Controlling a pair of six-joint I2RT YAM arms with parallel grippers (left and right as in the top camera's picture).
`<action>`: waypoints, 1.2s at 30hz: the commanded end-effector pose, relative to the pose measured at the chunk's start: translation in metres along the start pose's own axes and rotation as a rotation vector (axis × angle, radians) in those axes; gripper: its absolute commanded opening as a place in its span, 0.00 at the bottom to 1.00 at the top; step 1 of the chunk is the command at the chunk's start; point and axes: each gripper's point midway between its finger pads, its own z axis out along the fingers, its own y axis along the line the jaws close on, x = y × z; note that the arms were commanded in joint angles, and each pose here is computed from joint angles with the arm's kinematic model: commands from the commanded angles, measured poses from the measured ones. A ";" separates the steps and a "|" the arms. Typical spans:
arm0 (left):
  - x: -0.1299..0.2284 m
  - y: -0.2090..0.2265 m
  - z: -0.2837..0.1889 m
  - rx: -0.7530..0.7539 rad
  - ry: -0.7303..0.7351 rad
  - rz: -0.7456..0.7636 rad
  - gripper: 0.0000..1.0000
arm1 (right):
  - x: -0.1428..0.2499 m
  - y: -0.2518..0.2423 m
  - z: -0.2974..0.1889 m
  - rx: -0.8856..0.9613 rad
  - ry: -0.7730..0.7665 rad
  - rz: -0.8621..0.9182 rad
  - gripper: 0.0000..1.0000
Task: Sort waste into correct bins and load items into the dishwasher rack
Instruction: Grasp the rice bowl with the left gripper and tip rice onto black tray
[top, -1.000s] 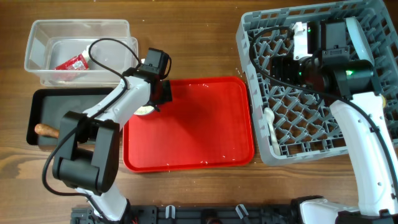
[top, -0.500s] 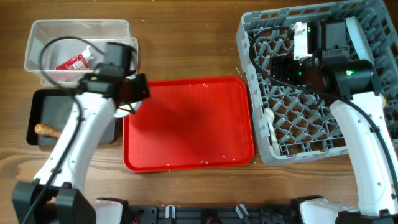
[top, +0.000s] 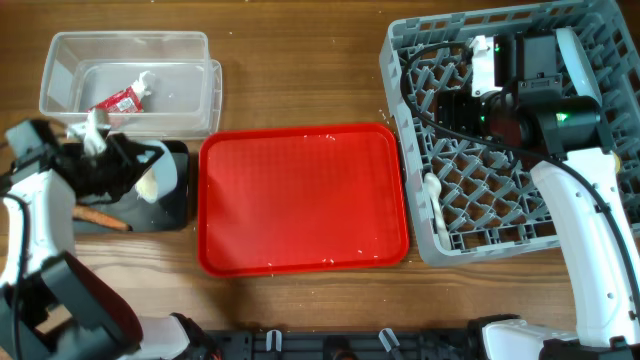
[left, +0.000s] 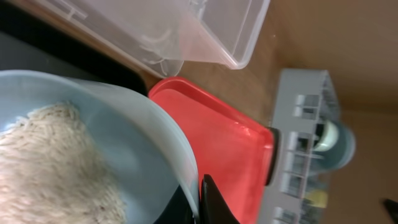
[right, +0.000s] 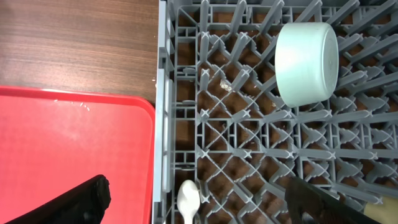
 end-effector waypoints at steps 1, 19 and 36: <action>0.000 -0.009 -0.014 0.317 -0.027 -0.019 0.04 | 0.002 0.002 -0.001 -0.015 0.008 -0.016 0.92; -0.020 -0.009 -0.054 0.640 -0.155 -0.106 0.04 | 0.012 -0.006 -0.001 0.033 0.046 -0.019 0.92; -0.015 0.010 -0.044 0.518 -0.119 -0.179 0.04 | 0.014 -0.006 -0.001 0.033 0.055 -0.019 0.92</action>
